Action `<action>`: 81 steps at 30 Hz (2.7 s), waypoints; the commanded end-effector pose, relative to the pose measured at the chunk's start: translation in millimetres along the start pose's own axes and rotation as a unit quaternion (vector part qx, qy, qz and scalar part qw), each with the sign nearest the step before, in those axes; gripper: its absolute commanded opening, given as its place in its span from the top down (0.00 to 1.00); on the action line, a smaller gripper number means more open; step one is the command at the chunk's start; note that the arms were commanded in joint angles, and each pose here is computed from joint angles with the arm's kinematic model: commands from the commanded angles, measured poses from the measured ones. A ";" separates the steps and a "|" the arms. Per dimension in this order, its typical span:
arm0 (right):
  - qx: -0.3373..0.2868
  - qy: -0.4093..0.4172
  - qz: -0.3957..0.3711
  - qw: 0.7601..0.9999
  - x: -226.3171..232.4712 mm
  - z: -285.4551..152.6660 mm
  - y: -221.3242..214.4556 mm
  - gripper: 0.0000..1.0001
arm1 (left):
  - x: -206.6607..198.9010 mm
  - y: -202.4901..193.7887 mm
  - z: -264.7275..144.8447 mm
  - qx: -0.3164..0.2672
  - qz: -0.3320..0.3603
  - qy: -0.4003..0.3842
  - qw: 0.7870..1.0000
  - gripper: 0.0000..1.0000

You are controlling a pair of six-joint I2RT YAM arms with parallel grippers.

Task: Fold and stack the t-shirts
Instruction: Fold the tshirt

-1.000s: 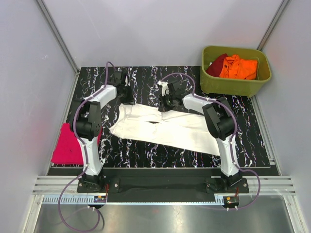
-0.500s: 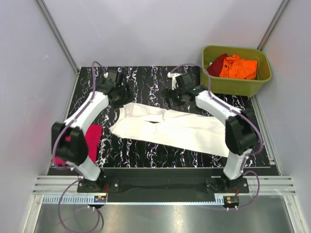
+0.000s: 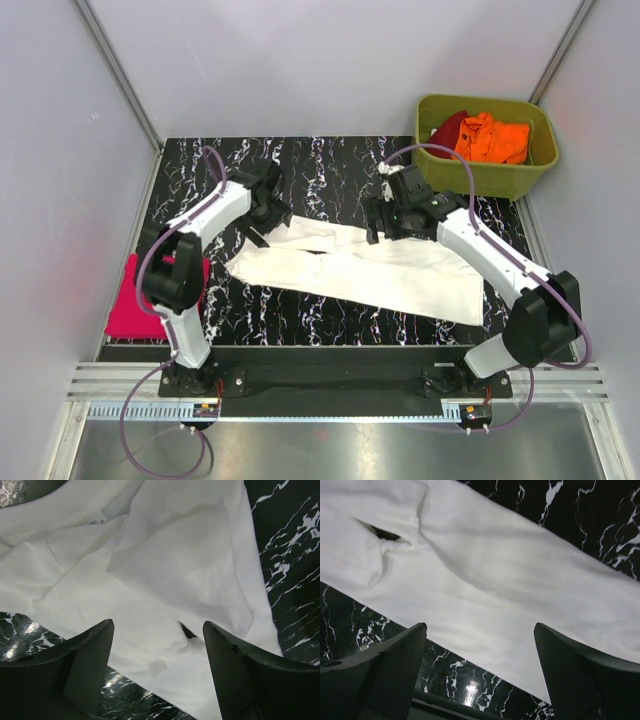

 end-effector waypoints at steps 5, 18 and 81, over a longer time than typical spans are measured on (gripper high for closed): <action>0.004 0.012 0.016 1.000 -6.9 -31.4 -37.3 0.05 | -23.5 4.5 31.5 -0.020 -0.120 0.101 0.987 0.17; 0.012 0.002 0.023 1.000 -7.8 -19.4 -37.7 0.04 | -3.1 37.3 111.2 0.010 -0.082 0.263 0.961 0.19; 0.284 -0.030 0.041 0.957 33.7 109.5 -130.2 0.11 | 89.0 37.4 -222.9 -0.297 0.257 -0.306 0.867 0.03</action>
Point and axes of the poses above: each gripper's point midway between its finger pads, its own z axis out along the fingers, its own x axis along the line the jaws close on, y = z × x, the point moved 9 cm from there along -z, back along the fingers, and after that the axes turned 1 degree about -z, right-handed, at the moved point
